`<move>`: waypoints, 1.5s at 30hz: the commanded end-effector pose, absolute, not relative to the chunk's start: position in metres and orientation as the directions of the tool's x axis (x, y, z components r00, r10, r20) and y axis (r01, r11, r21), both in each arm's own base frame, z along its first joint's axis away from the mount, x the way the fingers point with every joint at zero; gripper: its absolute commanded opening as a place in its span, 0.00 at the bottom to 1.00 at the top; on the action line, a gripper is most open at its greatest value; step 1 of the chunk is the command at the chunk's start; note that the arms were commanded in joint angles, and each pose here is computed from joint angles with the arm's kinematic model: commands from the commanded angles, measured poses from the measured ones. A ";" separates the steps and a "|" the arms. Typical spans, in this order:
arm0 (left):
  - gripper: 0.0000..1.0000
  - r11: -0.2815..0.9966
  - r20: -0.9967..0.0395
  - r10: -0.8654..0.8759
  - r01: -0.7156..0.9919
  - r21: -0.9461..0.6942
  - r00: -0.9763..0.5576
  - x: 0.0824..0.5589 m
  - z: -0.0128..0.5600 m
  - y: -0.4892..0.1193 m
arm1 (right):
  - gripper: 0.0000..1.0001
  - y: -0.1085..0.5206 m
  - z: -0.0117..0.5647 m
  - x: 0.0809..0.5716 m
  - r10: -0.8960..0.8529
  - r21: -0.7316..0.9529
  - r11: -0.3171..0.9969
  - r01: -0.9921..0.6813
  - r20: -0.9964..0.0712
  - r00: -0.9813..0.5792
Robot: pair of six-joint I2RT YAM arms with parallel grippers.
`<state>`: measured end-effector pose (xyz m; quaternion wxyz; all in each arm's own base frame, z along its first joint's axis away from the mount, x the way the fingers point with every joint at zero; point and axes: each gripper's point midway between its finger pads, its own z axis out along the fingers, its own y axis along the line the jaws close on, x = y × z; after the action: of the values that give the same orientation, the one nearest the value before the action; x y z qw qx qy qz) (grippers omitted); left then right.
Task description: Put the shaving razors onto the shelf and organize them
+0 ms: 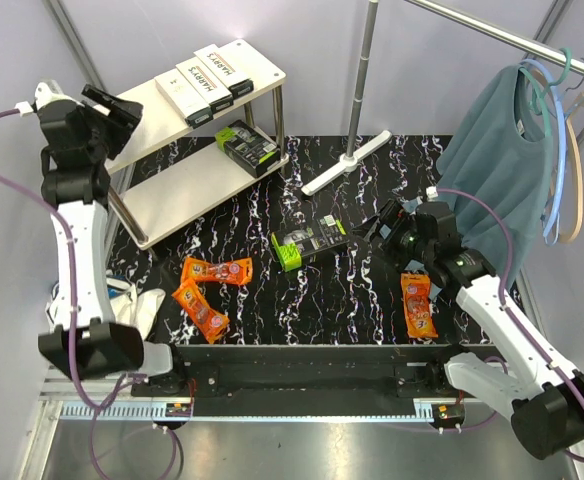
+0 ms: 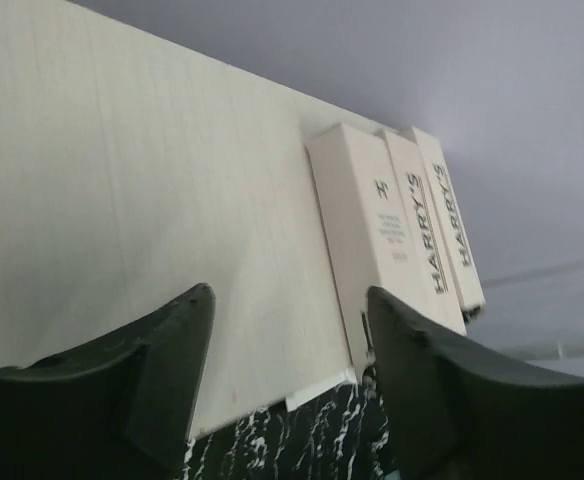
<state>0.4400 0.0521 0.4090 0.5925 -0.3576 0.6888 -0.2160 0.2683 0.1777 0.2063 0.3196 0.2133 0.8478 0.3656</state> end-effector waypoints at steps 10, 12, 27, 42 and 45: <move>0.99 0.724 -0.726 -0.593 0.165 -0.670 -0.347 0.301 0.385 -0.053 | 1.00 0.164 0.226 0.251 0.596 0.742 0.662 0.107 -0.433 -0.676; 0.99 0.733 -0.730 -0.563 0.174 -0.657 -0.388 0.282 0.364 -0.065 | 1.00 0.162 0.223 0.247 0.596 0.739 0.664 0.115 -0.430 -0.678; 0.99 0.705 -0.540 -0.394 0.132 -0.696 -0.743 0.215 0.210 -0.135 | 1.00 0.153 0.202 0.244 0.569 0.654 0.727 0.210 -0.402 -0.717; 0.99 0.652 -0.431 0.092 0.382 -0.655 -0.897 0.200 0.157 -0.341 | 1.00 0.109 0.258 0.233 0.638 0.637 0.738 0.222 -0.554 -0.535; 0.99 0.616 -0.409 0.174 0.424 -0.664 -0.896 0.192 0.146 -0.394 | 1.00 0.098 0.273 0.227 0.643 0.629 0.744 0.227 -0.580 -0.500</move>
<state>0.1833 -0.3277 0.1261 0.1244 0.1288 0.9152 -0.3609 0.2303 0.1208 0.2420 0.3752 0.2482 0.8508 0.2715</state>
